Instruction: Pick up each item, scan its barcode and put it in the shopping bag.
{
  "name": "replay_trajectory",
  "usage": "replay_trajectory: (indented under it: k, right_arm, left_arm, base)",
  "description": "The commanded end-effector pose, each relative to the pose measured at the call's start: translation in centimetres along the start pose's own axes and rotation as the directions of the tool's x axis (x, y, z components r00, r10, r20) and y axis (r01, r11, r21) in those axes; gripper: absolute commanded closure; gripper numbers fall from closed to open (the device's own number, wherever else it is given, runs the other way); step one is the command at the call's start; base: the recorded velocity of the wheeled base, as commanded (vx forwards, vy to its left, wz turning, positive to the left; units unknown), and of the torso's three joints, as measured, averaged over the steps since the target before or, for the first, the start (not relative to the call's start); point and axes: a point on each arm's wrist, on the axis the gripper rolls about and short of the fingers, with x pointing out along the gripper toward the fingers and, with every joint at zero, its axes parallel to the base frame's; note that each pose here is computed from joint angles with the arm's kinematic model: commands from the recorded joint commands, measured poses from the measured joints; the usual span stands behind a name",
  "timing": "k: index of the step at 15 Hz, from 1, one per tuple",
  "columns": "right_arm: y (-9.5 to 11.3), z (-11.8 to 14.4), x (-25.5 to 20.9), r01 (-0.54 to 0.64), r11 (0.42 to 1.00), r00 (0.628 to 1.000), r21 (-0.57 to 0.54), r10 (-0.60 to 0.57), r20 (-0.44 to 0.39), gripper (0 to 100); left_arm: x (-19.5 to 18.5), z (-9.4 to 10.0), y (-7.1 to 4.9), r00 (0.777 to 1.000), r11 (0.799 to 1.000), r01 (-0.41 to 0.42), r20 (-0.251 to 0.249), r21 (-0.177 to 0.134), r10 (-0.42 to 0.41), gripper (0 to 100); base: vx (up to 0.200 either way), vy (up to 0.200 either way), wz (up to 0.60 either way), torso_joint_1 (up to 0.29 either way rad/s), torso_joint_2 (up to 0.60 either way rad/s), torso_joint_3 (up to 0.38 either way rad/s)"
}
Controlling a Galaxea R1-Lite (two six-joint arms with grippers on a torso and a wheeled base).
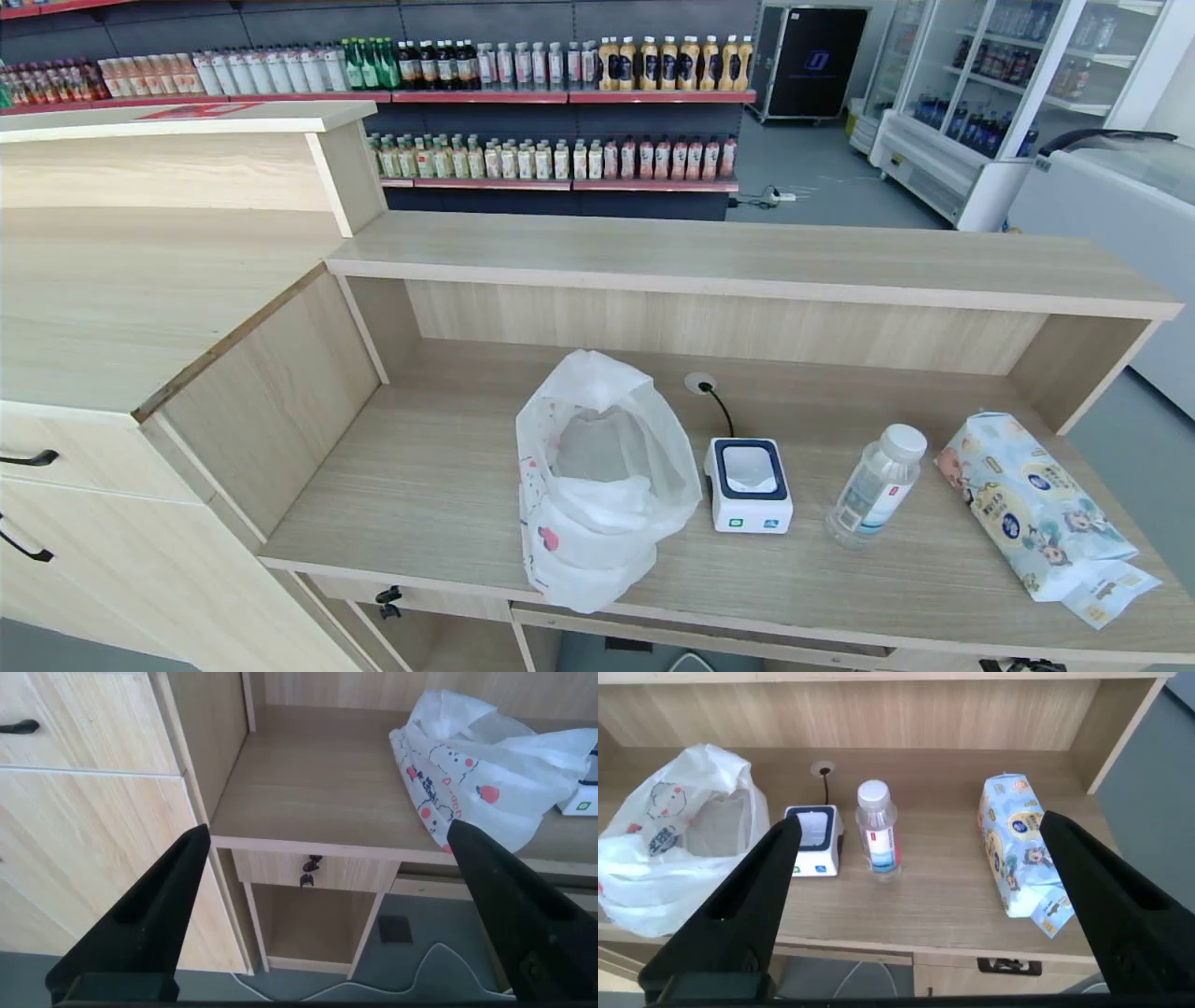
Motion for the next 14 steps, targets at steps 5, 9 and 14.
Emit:
replay_trajectory:
  k: [5, 9, 14]
  right_arm:
    - [-3.6, -1.5, 12.0, 0.141, 0.975, 0.947, -0.171, -0.184, -0.264, 0]
    - [-3.1, -5.0, 10.3, 0.114, 0.981, 0.911, -0.159, -0.168, -0.378, 0]
    - [-3.3, -6.8, 11.8, 0.067, 0.992, 0.892, -0.110, -0.109, -0.438, 0]
  left_arm:
    - [0.0, 0.0, 0.0, 1.000, 1.000, 0.001, -0.001, 0.000, -0.001, 0]
    - [0.0, 0.0, 0.0, 1.000, 1.000, 0.001, -0.001, 0.000, -0.001, 0]
    - [0.0, 0.0, 0.0, 1.000, 1.000, 0.001, -0.001, 0.000, -0.001, 0]
  base:
    - [0.000, 0.000, 0.00, 0.000, 0.00, 0.000]
    - [0.000, 0.000, 0.00, 0.000, 0.00, 0.000]
    - [0.000, 0.000, 0.00, 0.000, 0.00, 0.000]
